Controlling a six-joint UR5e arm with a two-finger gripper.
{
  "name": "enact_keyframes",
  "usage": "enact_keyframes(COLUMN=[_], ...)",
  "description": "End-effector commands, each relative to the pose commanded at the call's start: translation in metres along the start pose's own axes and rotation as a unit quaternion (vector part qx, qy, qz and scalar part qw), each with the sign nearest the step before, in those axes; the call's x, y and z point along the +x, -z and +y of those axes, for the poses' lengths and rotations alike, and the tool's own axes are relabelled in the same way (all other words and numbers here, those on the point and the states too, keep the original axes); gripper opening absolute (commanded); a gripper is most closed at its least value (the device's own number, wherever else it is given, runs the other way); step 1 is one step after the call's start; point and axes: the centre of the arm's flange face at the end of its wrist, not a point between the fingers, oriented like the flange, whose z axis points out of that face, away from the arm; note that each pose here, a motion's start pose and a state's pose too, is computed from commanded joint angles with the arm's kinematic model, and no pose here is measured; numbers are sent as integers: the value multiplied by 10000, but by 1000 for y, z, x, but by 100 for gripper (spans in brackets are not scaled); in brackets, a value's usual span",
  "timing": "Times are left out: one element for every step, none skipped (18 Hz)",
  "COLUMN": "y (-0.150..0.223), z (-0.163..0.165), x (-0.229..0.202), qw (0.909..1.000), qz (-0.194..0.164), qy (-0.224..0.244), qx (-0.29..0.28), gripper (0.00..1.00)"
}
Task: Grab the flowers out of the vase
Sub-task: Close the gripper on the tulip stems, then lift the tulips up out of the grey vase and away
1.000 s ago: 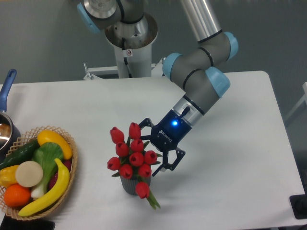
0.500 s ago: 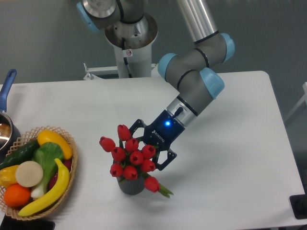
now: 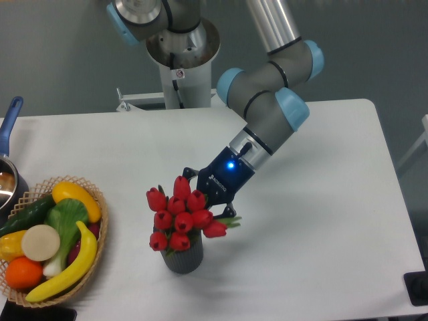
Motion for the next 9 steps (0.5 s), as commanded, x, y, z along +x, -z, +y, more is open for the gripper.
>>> enact_keyframes(y=[3, 7, 13, 18, 21, 26, 31, 35, 39], z=[-4, -9, -16, -24, -32, -41, -50, -57, -64], x=[0, 0, -2, -3, -2, -4, -6, -8, -11], qw=[10000, 10000, 9998, 9997, 9994, 9990, 9986, 9982, 9978], qz=[-21, -58, -117, -150, -149, -150, -171, -213, -244], qy=[23, 66, 124, 170, 245, 341, 393, 445, 501], qx=[17, 31, 53, 101, 173, 260, 323, 347, 369], gripper=[10, 11, 11, 11, 10, 10, 10, 10, 10])
